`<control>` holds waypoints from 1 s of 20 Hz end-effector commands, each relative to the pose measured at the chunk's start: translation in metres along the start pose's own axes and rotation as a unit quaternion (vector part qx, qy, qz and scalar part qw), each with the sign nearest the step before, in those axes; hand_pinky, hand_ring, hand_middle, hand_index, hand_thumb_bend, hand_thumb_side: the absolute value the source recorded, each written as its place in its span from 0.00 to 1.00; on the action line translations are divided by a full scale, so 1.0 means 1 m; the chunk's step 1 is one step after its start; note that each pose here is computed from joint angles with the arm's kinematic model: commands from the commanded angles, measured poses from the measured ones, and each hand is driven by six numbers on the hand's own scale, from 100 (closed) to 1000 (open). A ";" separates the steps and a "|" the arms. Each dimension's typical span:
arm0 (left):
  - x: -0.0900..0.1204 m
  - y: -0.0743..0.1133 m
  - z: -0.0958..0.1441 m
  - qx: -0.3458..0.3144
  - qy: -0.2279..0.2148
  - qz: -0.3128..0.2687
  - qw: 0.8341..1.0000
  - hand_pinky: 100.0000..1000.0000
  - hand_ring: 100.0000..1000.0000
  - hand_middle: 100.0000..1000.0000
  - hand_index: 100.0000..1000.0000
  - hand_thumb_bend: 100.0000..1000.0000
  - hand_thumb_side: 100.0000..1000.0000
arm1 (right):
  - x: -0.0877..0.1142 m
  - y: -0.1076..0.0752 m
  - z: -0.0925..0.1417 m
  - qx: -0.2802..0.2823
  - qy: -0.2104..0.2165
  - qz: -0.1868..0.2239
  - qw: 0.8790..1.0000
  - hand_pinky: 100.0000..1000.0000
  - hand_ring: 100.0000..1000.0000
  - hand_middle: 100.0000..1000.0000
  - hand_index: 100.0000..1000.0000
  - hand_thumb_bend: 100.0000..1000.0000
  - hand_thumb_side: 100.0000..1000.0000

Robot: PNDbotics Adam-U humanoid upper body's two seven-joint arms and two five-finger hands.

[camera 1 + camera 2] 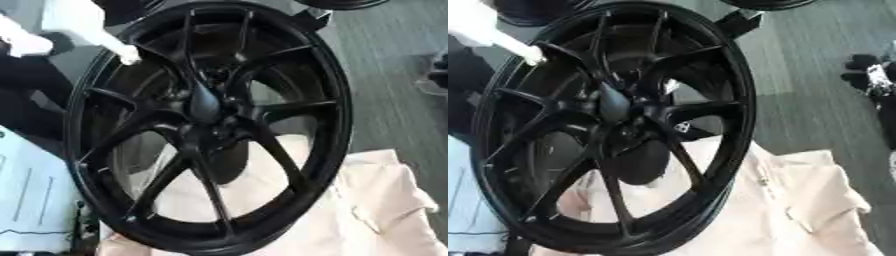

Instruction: Pull the pin out of the wheel hub.

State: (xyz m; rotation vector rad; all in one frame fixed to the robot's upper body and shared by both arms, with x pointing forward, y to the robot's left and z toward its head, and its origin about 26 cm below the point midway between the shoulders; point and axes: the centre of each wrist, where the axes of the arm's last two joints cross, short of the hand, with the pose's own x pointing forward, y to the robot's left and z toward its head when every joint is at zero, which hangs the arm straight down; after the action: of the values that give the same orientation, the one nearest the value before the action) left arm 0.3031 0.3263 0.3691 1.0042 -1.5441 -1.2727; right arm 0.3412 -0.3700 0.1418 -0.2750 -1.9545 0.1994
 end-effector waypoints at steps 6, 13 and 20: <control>-0.083 0.007 0.019 0.067 0.158 0.037 0.985 0.68 0.59 0.46 0.31 0.31 0.00 | 0.010 -0.012 -0.002 -0.012 -0.014 0.016 1.000 0.88 0.74 0.71 0.77 0.00 0.71; -0.113 -0.009 0.028 0.062 0.191 0.076 0.977 0.76 0.70 0.59 0.65 0.35 0.00 | 0.010 -0.014 -0.002 -0.020 -0.017 0.014 1.000 0.88 0.74 0.70 0.77 0.00 0.70; -0.132 -0.017 0.033 0.044 0.207 0.097 0.973 0.83 0.81 0.75 0.85 0.59 0.29 | 0.010 -0.015 -0.001 -0.022 -0.016 0.015 1.000 0.88 0.74 0.70 0.77 0.00 0.70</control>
State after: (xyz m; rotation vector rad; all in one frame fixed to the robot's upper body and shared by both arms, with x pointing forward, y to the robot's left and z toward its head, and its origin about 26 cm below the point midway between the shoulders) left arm 0.3167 0.4521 0.3180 1.0285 -1.3345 -0.8150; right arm 0.3389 -0.3754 0.1420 -0.3018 -1.9623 0.1654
